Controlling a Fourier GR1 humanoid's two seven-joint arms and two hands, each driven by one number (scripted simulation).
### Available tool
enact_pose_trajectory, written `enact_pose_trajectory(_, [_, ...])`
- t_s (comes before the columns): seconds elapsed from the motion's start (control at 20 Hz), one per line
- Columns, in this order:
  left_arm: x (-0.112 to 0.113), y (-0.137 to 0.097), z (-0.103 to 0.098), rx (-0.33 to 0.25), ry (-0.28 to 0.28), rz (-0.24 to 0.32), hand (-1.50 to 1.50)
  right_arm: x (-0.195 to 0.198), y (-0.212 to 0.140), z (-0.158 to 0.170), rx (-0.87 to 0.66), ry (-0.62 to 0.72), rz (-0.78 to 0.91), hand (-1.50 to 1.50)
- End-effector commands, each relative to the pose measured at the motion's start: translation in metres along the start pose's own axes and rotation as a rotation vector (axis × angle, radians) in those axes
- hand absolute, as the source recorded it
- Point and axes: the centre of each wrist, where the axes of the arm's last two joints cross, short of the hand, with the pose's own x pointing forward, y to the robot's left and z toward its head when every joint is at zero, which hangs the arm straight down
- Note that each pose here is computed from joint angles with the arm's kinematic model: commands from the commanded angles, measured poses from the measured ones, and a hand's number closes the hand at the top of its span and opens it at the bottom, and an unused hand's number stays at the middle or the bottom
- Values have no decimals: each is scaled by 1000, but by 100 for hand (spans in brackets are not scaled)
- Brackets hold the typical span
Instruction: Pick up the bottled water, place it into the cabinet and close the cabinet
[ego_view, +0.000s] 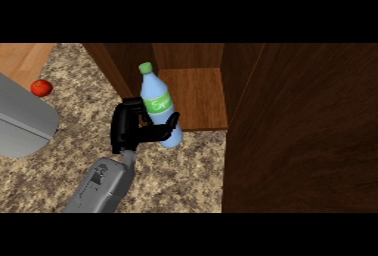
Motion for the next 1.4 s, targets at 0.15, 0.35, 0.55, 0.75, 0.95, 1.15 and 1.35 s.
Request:
enact_pose_trajectory(0.15, [40, -41, -55, -52, -84, -130, 150, -1, 1, 1, 15, -2, -14, -150])
enact_pose_trajectory(0.35, [35, -33, -57, -22, -96, -179, 150, -5, 0, -3, 30, 8, -8, -150])
enact_pose_trajectory(0.55, [32, -41, -55, 35, -107, -245, 150, -7, 1, -1, 41, 16, -17, -150])
enact_pose_trajectory(0.75, [25, -27, -58, 67, -128, -338, 150, -6, 5, -8, 41, 9, -13, -150])
enact_pose_trajectory(0.95, [14, -22, -57, 115, -133, -425, 150, -6, -4, -4, 49, 17, -1, -150])
enact_pose_trajectory(1.15, [13, -8, -62, 162, -138, -485, -150, -5, 5, -8, 48, 3, -23, -150])
enact_pose_trajectory(1.35, [14, 1, -61, 172, -132, -492, -150, -6, 2, -6, 59, 8, -23, -150])
